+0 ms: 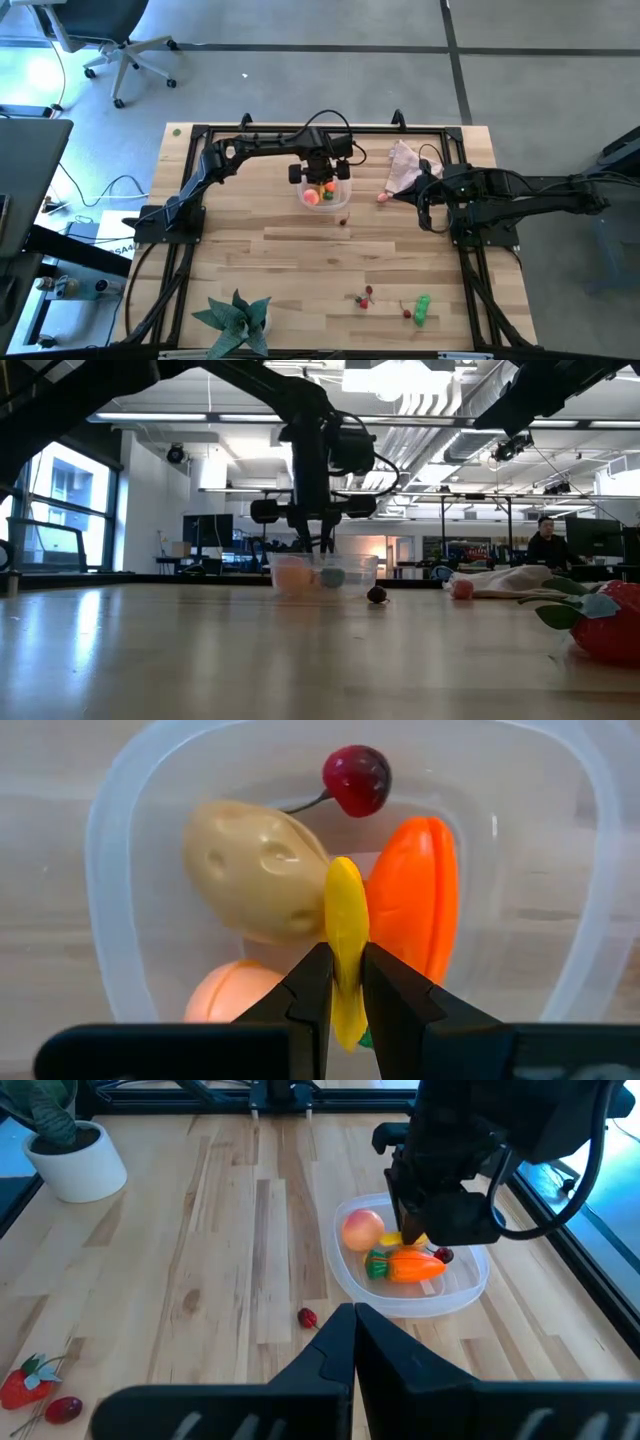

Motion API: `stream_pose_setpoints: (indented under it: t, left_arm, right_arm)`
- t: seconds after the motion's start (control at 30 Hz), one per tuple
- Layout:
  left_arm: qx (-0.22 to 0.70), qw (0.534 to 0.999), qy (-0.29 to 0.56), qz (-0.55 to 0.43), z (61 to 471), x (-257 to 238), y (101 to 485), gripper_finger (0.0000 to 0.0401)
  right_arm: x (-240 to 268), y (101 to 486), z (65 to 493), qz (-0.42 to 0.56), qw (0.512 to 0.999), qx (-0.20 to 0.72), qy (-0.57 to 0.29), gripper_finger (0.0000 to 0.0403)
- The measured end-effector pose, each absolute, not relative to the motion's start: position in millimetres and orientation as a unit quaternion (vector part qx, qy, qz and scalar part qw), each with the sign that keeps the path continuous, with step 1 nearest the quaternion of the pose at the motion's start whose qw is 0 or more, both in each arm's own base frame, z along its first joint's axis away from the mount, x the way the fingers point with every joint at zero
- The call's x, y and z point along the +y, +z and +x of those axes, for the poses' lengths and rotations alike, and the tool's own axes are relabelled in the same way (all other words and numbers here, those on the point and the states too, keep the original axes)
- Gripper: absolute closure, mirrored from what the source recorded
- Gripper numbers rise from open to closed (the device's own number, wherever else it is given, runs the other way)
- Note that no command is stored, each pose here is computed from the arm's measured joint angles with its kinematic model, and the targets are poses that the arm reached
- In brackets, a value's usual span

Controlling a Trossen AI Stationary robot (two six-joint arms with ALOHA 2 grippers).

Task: Pick and placing Produce into tupperware
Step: Put the yellow corn into the transparent bin

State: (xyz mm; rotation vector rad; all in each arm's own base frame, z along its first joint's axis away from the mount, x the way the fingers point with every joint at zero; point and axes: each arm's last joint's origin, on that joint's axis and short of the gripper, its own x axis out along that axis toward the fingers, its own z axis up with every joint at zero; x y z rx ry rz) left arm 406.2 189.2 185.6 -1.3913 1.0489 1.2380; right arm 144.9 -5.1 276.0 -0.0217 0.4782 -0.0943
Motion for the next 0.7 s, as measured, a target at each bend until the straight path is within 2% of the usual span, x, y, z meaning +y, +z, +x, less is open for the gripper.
stream_pose_setpoints:
  t: [0.7]
  left_arm:
    - [0.411,0.463,0.528,-0.581,405.8,189.2,185.7,0.0354]
  right_arm:
    - [-5.2,276.0,144.8,-0.011,0.970,0.237,-0.047,0.0402]
